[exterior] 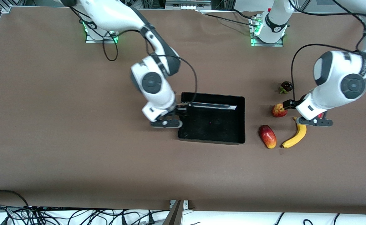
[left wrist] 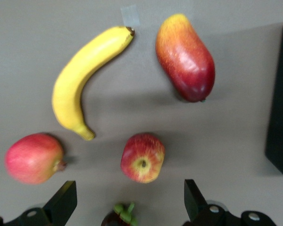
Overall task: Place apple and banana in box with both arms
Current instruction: 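Reach the left gripper down and grasp the red-yellow apple, then carry the apple with the left gripper over the black box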
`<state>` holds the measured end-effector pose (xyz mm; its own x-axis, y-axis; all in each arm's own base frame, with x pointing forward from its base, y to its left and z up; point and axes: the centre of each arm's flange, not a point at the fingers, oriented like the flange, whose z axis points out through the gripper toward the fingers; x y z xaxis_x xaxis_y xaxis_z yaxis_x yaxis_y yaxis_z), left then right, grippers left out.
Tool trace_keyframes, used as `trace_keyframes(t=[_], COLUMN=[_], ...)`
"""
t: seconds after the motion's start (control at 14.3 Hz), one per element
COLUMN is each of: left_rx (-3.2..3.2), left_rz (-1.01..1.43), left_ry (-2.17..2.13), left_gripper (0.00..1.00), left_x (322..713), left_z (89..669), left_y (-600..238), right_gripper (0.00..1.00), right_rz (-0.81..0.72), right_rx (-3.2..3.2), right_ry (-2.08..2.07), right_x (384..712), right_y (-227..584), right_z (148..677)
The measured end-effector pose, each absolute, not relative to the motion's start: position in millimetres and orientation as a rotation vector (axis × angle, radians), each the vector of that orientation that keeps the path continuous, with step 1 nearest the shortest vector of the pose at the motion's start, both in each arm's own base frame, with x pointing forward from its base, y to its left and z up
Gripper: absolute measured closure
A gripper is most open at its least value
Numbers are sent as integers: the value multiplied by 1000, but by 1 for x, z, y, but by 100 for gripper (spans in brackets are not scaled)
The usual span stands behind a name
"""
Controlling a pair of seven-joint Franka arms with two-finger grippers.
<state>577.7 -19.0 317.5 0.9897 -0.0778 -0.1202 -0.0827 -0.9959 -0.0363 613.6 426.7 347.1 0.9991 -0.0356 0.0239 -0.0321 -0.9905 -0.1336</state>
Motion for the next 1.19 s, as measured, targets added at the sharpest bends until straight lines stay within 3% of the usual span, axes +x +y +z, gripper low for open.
trace_keyframes(t=[0.21,0.35,0.84,0.98,1.05,1.19], left_rx=[-3113,-3122,-3133,-3134,-3134,-3134], left_rz=[46,17,13,16,14,5], left_ry=[120,118,129,138,142,144], left_gripper=[0,0,0,16,29,34], left_x=[548,529,521,521,521,524], left_z=[260,231,198,194,194,197], left_y=[-12,-8,-10,-13,-14,-15], right_gripper=[0,0,0,0,0,0], right_rz=[-64,-24,55,69,72,70], right_rx=[-3006,-3012,-3033,-3019,-3019,-3037], right_ry=[35,-2,-43,-41,-36,-32], right_x=[653,662,629,607,597,582], right_y=[321,251,99,74,66,52], right_z=[430,472,549,556,560,566])
